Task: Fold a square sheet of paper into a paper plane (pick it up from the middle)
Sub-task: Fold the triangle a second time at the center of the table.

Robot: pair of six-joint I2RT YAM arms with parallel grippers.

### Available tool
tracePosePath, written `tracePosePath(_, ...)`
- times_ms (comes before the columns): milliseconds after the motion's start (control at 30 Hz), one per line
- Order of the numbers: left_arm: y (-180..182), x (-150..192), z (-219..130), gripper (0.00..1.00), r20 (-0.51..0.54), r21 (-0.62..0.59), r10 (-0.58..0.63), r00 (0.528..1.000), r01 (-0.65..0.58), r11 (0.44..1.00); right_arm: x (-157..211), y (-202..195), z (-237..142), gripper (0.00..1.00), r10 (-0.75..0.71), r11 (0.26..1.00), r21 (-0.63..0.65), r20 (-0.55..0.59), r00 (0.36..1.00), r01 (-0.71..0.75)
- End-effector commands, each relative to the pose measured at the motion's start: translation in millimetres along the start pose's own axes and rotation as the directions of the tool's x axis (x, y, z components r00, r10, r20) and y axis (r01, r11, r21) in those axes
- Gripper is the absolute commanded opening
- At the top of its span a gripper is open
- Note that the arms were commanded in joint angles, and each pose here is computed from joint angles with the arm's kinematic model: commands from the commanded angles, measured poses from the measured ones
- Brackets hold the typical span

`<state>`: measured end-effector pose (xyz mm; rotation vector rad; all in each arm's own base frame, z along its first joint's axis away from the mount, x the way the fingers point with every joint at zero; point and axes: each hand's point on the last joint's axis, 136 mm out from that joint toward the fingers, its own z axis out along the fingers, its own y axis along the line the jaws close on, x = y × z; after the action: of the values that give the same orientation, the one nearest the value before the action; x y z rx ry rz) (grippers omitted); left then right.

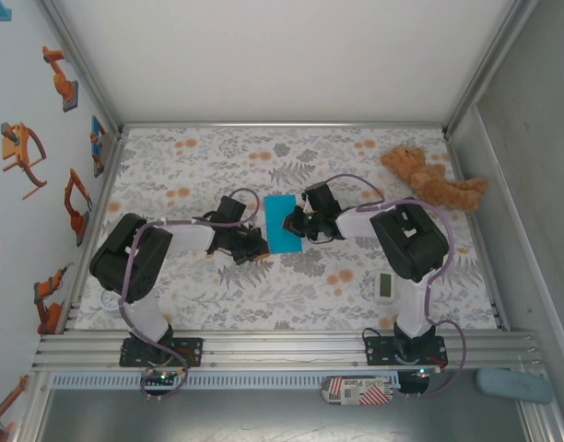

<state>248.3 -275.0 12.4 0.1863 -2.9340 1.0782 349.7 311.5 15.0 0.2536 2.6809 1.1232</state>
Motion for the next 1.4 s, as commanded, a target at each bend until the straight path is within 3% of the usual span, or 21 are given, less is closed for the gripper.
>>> tracePosePath(0, 16, 14, -13, 0.0, -0.019, -0.063, -0.06, 0.998, 0.059, 0.996, 39, -90, 6, 0.0, 0.117, 0.954, 0.287, -0.079, 0.99, -0.09)
tracePosePath(167, -42, -12, -33, 0.0, 0.082, 0.097, 0.017, 0.997, -0.025, 0.995, 37, -86, 4, 0.0, 0.119, 0.956, 0.277, -0.067, 0.991, -0.096)
tracePosePath(300, -55, -24, -25, 0.0, 0.093, 0.107, 0.034, 0.995, -0.044, 0.993, 34, -83, 5, 0.0, 0.123, 0.959, 0.265, -0.057, 0.991, -0.104)
tracePosePath(533, -43, -37, 2, 0.0, 0.06, 0.043, -0.005, 0.998, 0.002, 0.999, 33, -79, 8, 0.0, 0.136, 0.962, 0.245, -0.055, 0.989, -0.118)
tracePosePath(833, 3, -23, 12, 0.0, 0.053, -0.094, -0.057, 0.997, 0.062, 0.994, 22, -56, 4, 0.0, 0.096, 0.977, 0.196, -0.052, 0.994, -0.084)
tracePosePath(1133, 25, -11, 21, 0.0, 0.038, -0.128, -0.106, 0.994, 0.11, 0.986, -7, 21, -23, 0.0, -0.105, 0.994, 0.037, -0.012, 0.994, 0.105)
tracePosePath(1367, 25, -11, 22, 0.0, 0.033, -0.128, -0.101, 0.994, 0.105, 0.986, 17, 26, -23, 0.0, -0.145, 0.989, 0.013, -0.082, 0.986, 0.147)
